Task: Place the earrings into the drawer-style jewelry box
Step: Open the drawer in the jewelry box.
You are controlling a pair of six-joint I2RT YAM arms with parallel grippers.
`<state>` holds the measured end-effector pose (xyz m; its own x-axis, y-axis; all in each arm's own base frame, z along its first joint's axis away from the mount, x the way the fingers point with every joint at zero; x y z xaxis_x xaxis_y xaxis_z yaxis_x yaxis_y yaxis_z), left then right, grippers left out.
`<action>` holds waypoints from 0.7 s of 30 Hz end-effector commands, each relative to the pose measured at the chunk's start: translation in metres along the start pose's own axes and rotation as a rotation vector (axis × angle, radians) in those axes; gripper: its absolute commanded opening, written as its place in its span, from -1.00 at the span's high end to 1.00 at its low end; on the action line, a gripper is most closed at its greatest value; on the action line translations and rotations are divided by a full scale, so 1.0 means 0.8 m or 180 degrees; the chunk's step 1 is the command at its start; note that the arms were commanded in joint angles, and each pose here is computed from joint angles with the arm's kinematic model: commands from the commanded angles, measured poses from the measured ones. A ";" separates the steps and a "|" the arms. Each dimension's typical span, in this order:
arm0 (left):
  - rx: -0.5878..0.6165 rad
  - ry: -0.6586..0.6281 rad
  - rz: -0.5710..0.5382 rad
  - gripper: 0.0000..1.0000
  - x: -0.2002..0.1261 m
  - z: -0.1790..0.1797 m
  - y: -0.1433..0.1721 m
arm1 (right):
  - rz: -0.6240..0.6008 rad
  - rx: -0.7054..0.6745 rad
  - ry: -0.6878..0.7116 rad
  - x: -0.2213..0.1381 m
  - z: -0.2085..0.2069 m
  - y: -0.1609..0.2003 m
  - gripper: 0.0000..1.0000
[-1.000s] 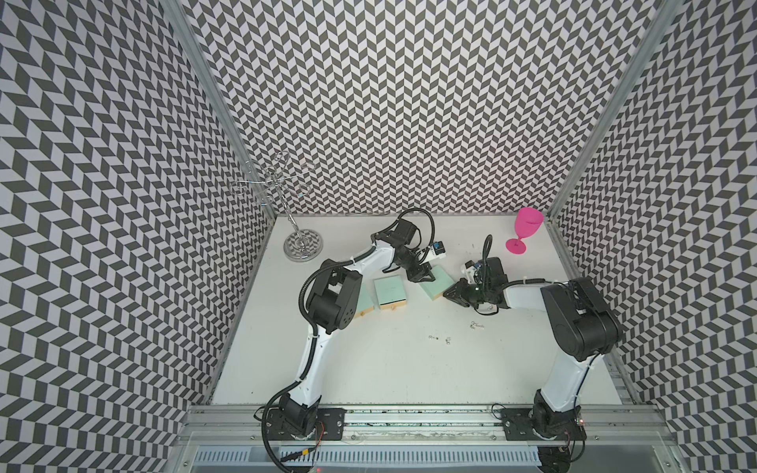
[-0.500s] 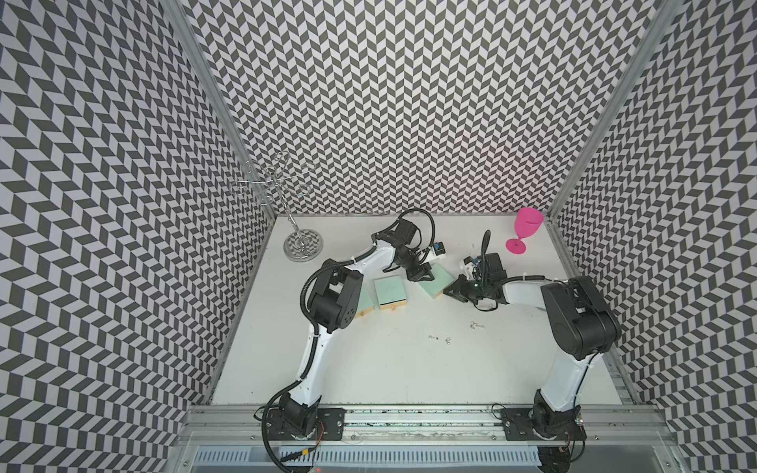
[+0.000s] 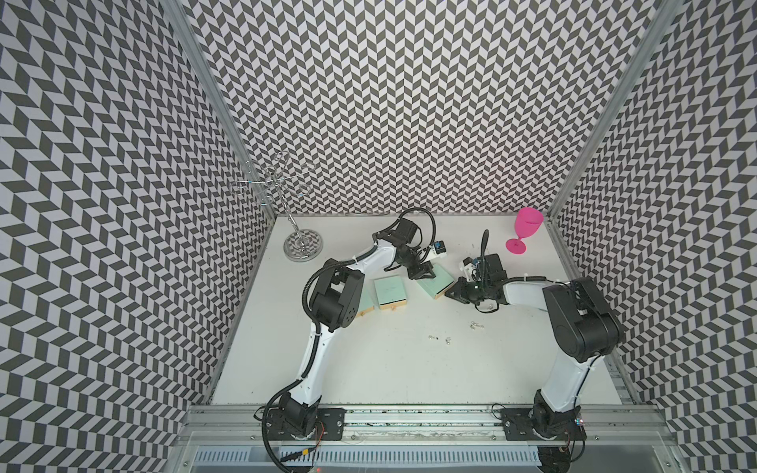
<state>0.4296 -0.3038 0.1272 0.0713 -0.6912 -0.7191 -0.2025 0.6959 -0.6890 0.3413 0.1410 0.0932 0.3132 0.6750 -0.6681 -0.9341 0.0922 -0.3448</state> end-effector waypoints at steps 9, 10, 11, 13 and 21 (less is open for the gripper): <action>-0.0158 0.0064 0.0404 0.24 0.037 -0.002 0.049 | 0.0070 -0.0047 0.0180 -0.020 -0.003 0.024 1.00; -0.0152 0.0054 0.0401 0.24 0.037 -0.002 0.048 | 0.0070 -0.0051 0.0193 -0.022 -0.003 0.026 1.00; -0.0158 0.0050 0.0410 0.25 0.037 -0.002 0.050 | 0.0069 -0.0052 0.0207 -0.024 -0.003 0.028 1.00; -0.0156 0.0045 0.0416 0.29 0.037 -0.002 0.051 | 0.0073 -0.0045 0.0229 -0.027 -0.004 0.032 1.00; -0.0121 0.0014 0.0409 0.30 0.034 -0.002 0.049 | 0.0087 -0.0032 0.0269 -0.033 -0.005 0.044 1.00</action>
<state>0.4313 -0.3045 0.1261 0.0876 -0.6904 -0.7181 -0.1916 0.6957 -0.6923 0.3080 0.1267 0.0948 0.3057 0.6255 -0.7178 -0.9385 0.0710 -0.3379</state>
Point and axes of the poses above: each gripper's point midway between its finger pads, its own x axis out along the fingers, its own z axis along the line the jaws close on, y = z × x, the point moved 9 cm from there along -x, back along the fingers, and after that the axes turned 7 degrees about -x, right-handed, at the moved point
